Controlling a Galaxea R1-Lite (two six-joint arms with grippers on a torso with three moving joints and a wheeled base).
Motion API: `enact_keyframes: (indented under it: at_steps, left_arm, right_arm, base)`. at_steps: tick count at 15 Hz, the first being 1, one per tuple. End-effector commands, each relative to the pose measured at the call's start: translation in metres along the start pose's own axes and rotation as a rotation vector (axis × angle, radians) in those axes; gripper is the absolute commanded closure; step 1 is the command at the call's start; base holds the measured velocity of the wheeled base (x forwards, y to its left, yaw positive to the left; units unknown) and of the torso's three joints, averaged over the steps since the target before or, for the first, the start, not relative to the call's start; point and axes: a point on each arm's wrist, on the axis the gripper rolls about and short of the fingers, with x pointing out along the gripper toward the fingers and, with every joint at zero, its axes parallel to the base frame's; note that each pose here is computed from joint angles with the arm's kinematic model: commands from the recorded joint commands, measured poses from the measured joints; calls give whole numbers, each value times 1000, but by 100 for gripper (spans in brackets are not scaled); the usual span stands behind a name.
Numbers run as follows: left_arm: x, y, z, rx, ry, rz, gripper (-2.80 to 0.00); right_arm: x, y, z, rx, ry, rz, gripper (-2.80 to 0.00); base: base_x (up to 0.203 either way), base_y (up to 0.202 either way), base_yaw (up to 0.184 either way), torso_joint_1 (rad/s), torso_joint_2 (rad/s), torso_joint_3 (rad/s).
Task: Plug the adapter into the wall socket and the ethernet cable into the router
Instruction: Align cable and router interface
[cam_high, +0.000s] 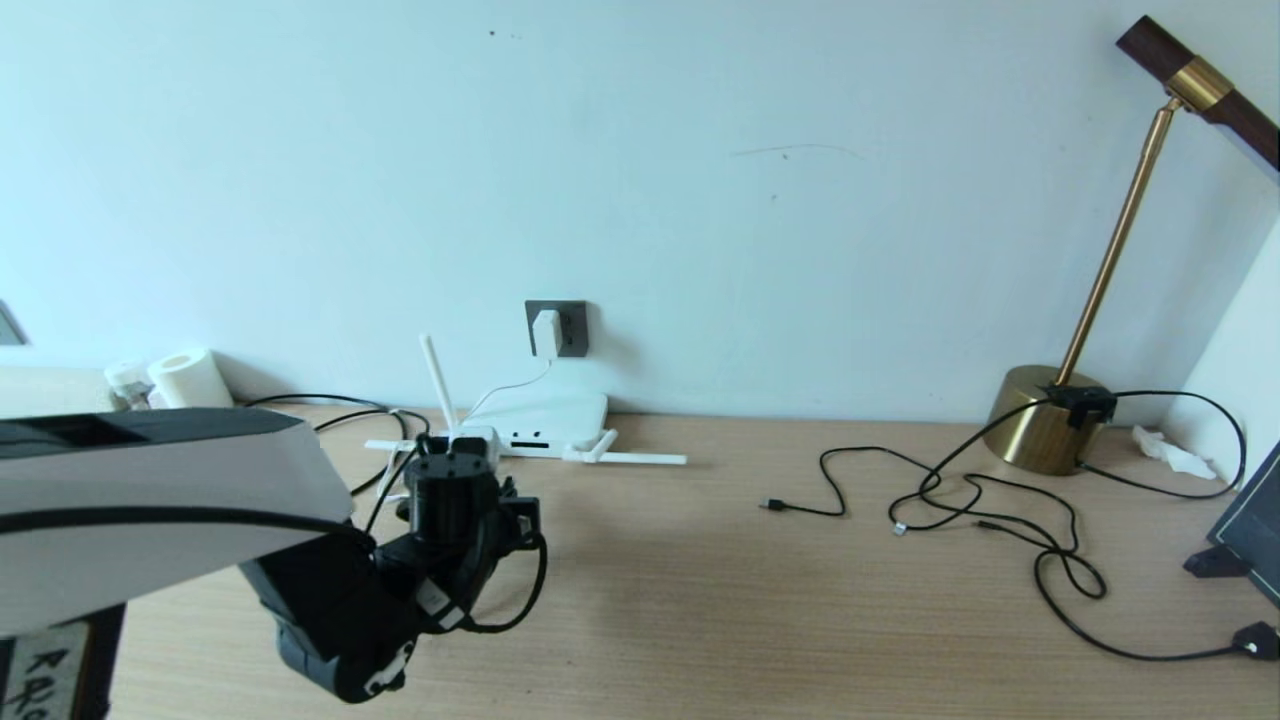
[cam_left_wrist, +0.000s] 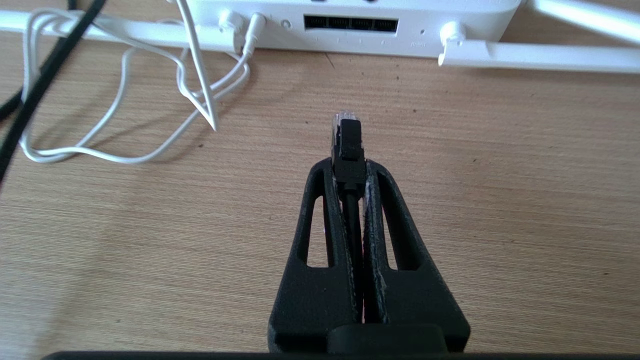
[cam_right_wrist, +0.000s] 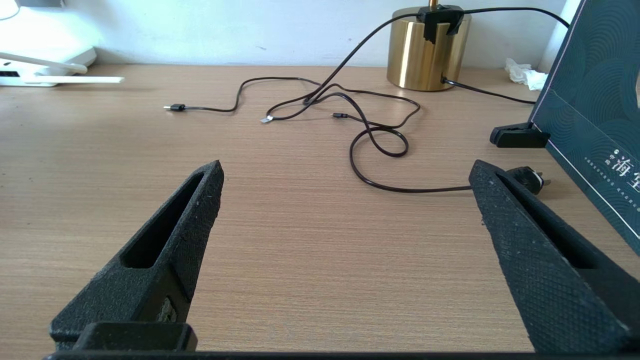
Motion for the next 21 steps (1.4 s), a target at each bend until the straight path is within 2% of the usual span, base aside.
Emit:
enact_keyframes:
  at_steps: [1, 3, 9, 21]
  left_arm:
    - [6, -3, -2, -15, -6, -2, 0]
    - [8, -5, 0, -18, -14, -49, 0]
    - [12, -3, -2, -23, -8, -102, 0]
    - [12, -2, -1, -19, -10, -103, 0]
  right_arm:
    - [1, 0, -3, 0, 10, 1, -280]
    - [1, 0, -3, 0, 10, 1, -280]
    - [1, 0, -3, 0, 10, 1, -280]
    - [1, 0, -3, 0, 10, -1, -280]
  base:
    - [0, 0, 0, 0, 0, 0]
    - [0, 0, 0, 0, 0, 0]
    - [0, 0, 0, 0, 0, 0]
    - [0, 0, 0, 0, 0, 0]
